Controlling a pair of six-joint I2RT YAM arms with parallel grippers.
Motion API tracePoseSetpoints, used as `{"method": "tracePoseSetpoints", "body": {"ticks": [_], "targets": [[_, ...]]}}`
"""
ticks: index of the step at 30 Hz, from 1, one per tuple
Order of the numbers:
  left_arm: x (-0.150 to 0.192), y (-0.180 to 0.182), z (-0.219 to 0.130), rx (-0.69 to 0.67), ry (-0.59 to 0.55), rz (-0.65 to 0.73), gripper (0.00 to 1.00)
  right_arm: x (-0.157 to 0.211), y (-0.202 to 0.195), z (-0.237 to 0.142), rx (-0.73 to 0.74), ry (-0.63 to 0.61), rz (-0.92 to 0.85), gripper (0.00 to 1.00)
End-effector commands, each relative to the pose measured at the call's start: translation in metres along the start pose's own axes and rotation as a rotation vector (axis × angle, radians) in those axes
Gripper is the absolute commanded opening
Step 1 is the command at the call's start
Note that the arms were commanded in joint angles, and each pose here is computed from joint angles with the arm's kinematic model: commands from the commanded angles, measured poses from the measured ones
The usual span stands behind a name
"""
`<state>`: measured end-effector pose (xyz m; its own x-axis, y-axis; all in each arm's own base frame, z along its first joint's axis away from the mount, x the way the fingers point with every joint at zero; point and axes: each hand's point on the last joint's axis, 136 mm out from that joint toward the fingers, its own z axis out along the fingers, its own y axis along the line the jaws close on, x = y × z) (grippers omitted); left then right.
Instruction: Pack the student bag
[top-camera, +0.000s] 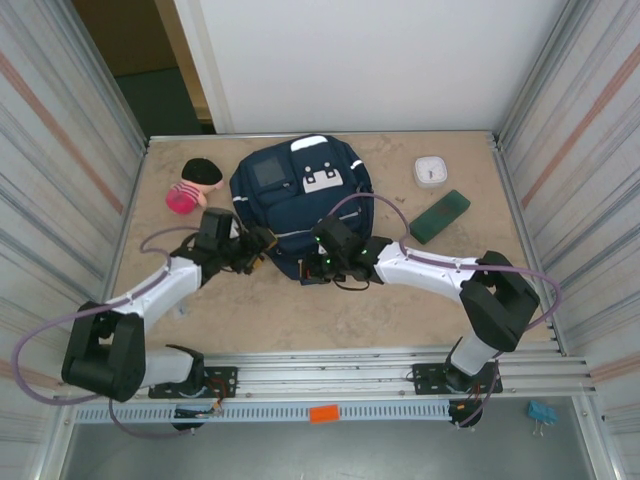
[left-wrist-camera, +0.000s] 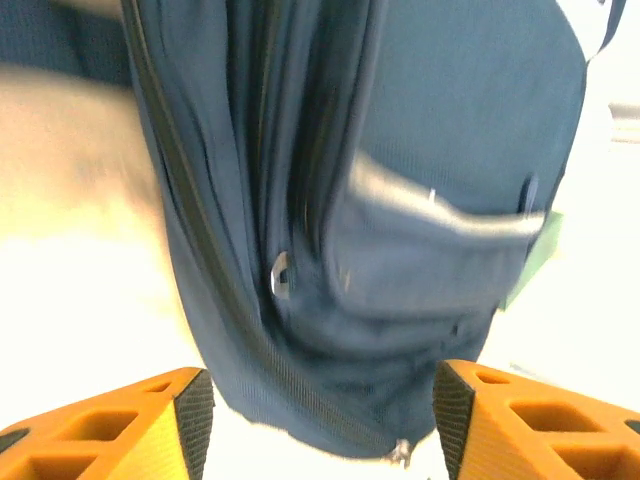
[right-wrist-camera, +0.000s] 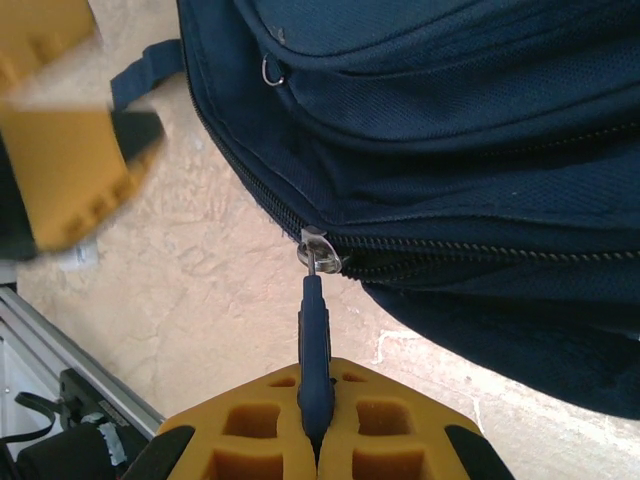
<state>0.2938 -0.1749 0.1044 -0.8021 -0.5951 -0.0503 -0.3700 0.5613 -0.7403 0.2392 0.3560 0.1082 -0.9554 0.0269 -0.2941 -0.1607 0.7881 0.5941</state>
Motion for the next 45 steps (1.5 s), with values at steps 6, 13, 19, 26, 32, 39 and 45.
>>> {"method": "tracePoseSetpoints", "body": {"ticks": [6,13,19,26,32,39,45], "targets": [[0.014,-0.014,0.01,0.069,0.003,-0.107,0.62,-0.003,0.013,0.003,-0.048,0.038,-0.047,0.0],[0.015,-0.012,0.038,0.102,0.057,-0.201,0.59,-0.001,0.011,0.004,-0.036,0.047,-0.047,0.0],[0.017,-0.011,0.051,0.103,0.093,-0.243,0.14,0.0,-0.001,0.003,0.019,0.046,-0.073,0.0],[0.026,-0.011,0.046,0.057,0.104,-0.186,0.0,-0.01,-0.014,0.007,0.079,0.039,-0.086,0.05],[0.029,-0.008,0.046,0.057,0.113,-0.185,0.0,-0.02,-0.015,0.012,0.079,0.038,-0.075,0.18],[0.029,-0.01,0.045,0.06,0.116,-0.172,0.0,-0.024,-0.013,0.018,0.074,0.055,-0.08,0.04],[0.024,0.01,0.042,-0.003,0.083,-0.163,0.0,-0.027,-0.033,0.005,0.129,0.044,-0.059,0.0]]}}
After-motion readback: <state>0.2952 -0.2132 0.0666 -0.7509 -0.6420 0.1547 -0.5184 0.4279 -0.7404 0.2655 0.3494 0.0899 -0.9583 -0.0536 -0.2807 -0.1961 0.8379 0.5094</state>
